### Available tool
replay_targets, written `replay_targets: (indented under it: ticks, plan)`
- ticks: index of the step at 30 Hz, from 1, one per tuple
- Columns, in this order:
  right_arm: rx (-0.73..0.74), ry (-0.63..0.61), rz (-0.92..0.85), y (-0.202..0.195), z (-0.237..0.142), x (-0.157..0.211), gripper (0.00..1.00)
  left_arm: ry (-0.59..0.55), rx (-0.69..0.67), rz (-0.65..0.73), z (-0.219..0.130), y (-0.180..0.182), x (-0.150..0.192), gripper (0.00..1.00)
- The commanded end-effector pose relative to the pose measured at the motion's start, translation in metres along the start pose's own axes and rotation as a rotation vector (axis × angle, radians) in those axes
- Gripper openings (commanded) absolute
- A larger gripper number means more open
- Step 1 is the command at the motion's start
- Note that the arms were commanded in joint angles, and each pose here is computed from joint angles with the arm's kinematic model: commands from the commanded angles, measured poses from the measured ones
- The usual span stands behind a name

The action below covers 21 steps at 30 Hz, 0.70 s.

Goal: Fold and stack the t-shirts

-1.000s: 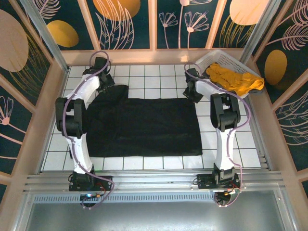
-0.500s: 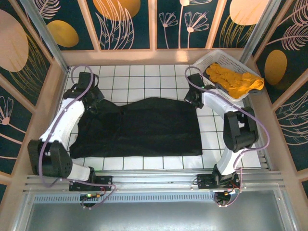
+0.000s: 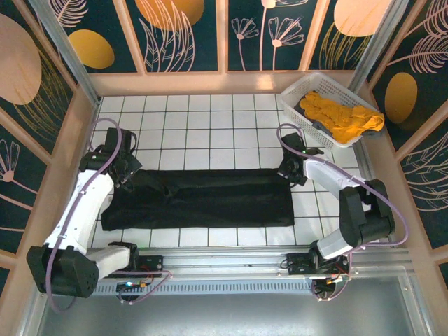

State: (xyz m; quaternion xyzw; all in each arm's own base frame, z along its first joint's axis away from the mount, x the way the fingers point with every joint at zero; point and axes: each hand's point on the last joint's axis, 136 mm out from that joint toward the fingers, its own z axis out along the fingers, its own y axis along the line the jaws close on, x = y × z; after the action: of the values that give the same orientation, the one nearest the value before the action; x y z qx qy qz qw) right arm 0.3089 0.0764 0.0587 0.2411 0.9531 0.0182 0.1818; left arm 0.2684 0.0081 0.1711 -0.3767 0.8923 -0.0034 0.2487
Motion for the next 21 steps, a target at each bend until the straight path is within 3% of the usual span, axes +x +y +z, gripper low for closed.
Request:
replay_targets:
  ticks: [1,16,21]
  plan:
    - [0.005,0.031,-0.009,-0.006,-0.004,0.013,0.00,0.075,-0.057,-0.053,0.000,0.023,0.026,0.00]
    - [0.063,0.121,-0.109,-0.026,-0.007,0.048,0.00,0.119,-0.149,-0.144,0.023,0.063,0.064,0.00]
    - [0.076,0.150,-0.096,-0.034,-0.005,0.058,0.22,0.145,-0.189,-0.214,0.034,0.080,0.084,0.00]
